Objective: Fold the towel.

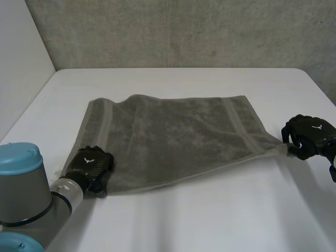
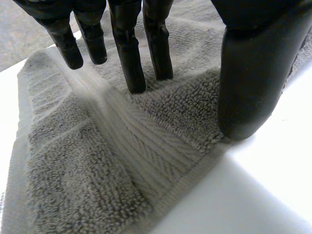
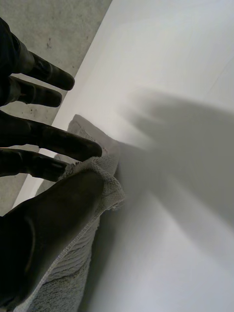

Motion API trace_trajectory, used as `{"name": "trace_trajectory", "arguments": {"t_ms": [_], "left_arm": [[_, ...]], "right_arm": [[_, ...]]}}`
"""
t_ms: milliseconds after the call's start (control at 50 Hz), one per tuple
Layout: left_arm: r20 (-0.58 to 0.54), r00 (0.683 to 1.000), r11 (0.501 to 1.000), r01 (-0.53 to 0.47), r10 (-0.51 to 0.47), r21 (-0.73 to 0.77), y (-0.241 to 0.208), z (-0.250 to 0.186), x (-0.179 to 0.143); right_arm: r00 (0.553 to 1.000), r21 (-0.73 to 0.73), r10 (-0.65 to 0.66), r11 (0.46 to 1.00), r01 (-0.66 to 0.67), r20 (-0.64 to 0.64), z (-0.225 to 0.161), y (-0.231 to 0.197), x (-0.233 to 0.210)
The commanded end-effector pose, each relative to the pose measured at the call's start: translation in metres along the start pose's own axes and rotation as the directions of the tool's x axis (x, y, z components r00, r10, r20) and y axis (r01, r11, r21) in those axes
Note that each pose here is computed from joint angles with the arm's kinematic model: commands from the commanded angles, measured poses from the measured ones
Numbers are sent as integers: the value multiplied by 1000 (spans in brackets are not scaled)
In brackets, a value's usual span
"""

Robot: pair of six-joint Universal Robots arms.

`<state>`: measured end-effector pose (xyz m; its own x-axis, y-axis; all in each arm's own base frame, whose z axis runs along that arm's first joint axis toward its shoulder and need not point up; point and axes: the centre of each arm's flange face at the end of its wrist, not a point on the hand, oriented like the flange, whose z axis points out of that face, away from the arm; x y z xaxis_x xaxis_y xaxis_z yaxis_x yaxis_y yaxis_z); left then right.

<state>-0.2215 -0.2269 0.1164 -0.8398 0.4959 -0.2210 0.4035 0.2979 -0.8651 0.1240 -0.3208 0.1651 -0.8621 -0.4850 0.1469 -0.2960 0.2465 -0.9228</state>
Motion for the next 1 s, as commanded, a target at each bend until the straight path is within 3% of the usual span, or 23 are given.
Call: {"name": "trace_trajectory", "arguments": {"t_ms": [20, 480, 1000], "left_arm": [[39, 999, 1000, 11, -11, -7, 1, 5, -11], [90, 994, 998, 57, -54, -37, -3, -5, -46], [40, 998, 995, 47, -44, -92, 14, 5, -32]], "right_arm": [[1000, 2, 0, 1000, 0, -9, 0, 0, 3], [1000, 4, -3, 1000, 3, -7, 1, -2, 3], [1000, -2, -4, 1000, 4, -3, 1, 1, 2]]}}
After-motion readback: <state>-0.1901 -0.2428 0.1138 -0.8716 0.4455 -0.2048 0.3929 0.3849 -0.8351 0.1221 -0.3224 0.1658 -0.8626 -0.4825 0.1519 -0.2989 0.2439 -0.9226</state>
